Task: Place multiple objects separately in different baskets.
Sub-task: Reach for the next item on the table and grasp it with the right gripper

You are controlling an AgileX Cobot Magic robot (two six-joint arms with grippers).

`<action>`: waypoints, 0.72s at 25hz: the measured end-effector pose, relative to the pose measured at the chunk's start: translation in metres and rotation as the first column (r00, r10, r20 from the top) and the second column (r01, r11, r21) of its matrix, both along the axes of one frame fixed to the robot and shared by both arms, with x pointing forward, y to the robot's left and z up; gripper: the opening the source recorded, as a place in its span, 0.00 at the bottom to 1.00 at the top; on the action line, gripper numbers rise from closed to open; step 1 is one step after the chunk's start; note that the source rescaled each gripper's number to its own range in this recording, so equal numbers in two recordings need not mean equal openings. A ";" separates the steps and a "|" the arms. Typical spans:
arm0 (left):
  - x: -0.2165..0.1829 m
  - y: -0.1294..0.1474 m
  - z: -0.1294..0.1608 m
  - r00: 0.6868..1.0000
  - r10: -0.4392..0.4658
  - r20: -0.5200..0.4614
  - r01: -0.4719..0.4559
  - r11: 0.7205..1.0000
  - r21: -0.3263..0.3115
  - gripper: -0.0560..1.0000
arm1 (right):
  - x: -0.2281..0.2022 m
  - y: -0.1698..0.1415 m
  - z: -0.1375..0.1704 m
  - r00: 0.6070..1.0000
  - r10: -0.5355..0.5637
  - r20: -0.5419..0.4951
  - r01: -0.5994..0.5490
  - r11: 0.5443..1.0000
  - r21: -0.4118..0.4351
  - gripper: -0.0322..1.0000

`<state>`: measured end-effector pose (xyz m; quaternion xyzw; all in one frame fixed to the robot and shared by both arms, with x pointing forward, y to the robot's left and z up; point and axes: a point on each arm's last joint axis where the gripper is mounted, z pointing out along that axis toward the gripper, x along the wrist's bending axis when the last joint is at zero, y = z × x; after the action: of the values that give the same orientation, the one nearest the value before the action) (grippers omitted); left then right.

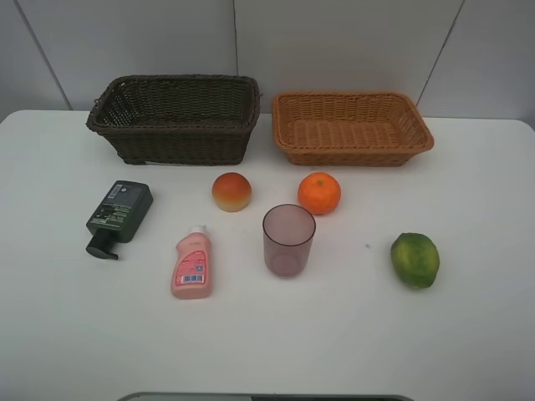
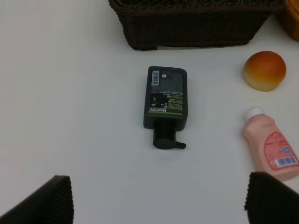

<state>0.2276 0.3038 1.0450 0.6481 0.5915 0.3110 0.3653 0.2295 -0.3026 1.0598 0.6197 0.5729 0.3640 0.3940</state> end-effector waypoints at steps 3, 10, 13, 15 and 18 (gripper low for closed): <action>0.000 0.000 0.000 1.000 0.000 0.000 0.000 1.000 0.000 0.85 | 0.000 0.000 0.000 1.000 0.000 0.000 0.000 1.000 0.000 0.95; 0.000 0.000 0.000 1.000 0.000 0.000 0.000 1.000 0.000 0.85 | 0.000 0.000 0.000 1.000 0.000 0.000 0.000 1.000 0.000 0.95; 0.000 0.000 0.000 1.000 0.000 0.000 0.000 1.000 0.000 0.85 | 0.000 0.000 0.000 1.000 0.000 0.000 0.000 1.000 0.000 0.95; 0.000 0.000 0.000 1.000 0.000 0.000 0.000 1.000 0.000 0.85 | 0.000 0.000 0.000 1.000 0.000 0.000 0.000 1.000 0.000 0.95; 0.000 0.000 0.000 1.000 0.000 0.000 0.000 1.000 0.000 0.85 | 0.000 0.000 0.000 1.000 0.000 0.000 0.000 1.000 0.000 0.95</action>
<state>0.2276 0.3038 1.0450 0.6481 0.5915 0.3110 0.3653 0.2295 -0.3026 1.0598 0.6197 0.5729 0.3640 0.3940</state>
